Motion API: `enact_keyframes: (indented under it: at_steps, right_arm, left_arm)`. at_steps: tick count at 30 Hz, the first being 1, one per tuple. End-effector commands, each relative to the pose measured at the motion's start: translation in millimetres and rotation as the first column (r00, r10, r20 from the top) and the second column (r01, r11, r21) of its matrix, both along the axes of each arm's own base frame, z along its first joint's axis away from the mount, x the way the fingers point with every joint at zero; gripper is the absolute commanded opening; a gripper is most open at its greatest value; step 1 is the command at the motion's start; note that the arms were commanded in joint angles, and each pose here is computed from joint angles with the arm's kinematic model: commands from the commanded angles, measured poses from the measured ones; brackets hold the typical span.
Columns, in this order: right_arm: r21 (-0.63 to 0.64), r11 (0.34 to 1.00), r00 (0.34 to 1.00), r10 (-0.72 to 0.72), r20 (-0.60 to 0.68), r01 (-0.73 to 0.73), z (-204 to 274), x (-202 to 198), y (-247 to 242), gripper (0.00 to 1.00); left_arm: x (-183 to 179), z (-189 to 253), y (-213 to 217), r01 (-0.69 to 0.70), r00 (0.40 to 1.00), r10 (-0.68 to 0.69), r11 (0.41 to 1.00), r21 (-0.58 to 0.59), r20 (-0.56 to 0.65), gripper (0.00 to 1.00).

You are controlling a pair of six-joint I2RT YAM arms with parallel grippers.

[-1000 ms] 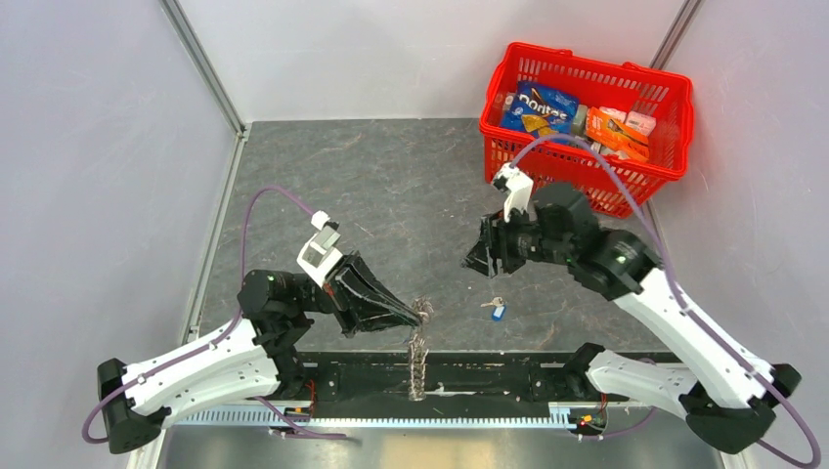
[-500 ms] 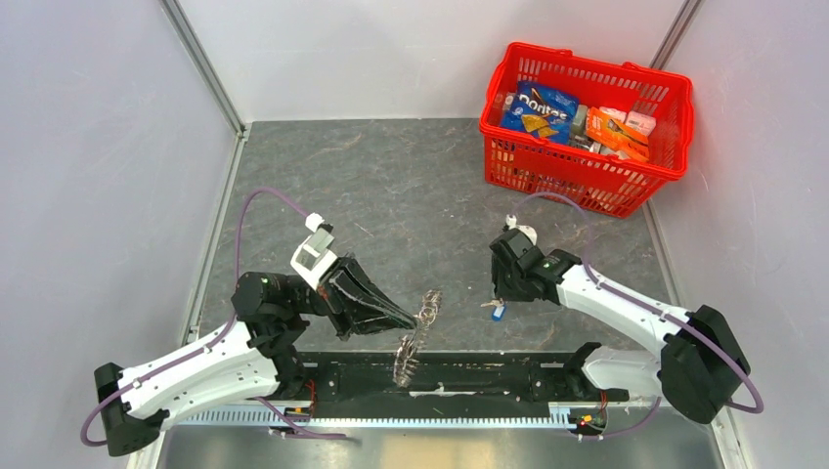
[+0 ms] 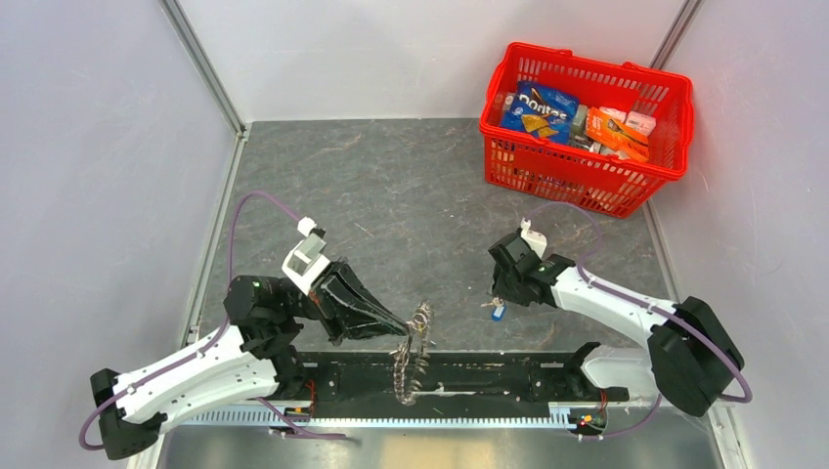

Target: Put the keys on the keyring

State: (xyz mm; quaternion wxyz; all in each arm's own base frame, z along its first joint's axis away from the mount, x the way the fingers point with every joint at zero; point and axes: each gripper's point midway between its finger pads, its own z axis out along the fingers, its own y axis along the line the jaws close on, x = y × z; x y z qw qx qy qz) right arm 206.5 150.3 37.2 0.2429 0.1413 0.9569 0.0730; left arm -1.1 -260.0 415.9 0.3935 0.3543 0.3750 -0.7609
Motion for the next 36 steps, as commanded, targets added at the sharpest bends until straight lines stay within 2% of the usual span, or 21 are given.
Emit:
enact_keyframes:
  at_steps: [1, 14, 24, 32, 36]
  right_arm:
    - [0.011, 0.996, 0.995, -0.094, 0.026, 0.094, 0, 12, 0, 0.54]
    - [0.011, 0.990, 0.989, -0.139, -0.052, 0.140, -16, 1, 1, 0.51]
    - [-0.012, 0.986, 0.984, -0.168, -0.066, 0.168, -21, -5, -8, 0.41]
    - [-0.033, 0.984, 0.983, -0.179, -0.051, 0.177, -16, -6, -15, 0.17]
    - [-0.033, 0.984, 0.983, -0.177, -0.051, 0.176, -14, -7, -15, 0.00]
  left_arm:
    - [-5, 10, 8, -0.008, 0.998, 0.011, 0.998, -0.056, 0.054, 0.02]
    - [-7, 5, 12, -0.013, 0.998, 0.016, 0.999, -0.048, 0.064, 0.02]
    - [-6, -2, 12, -0.027, 0.997, 0.030, 0.999, -0.037, 0.078, 0.02]
    - [-6, -4, 11, -0.035, 0.995, 0.038, 0.999, -0.027, 0.094, 0.02]
    - [-6, -6, 11, -0.039, 0.995, 0.041, 0.999, -0.023, 0.095, 0.02]
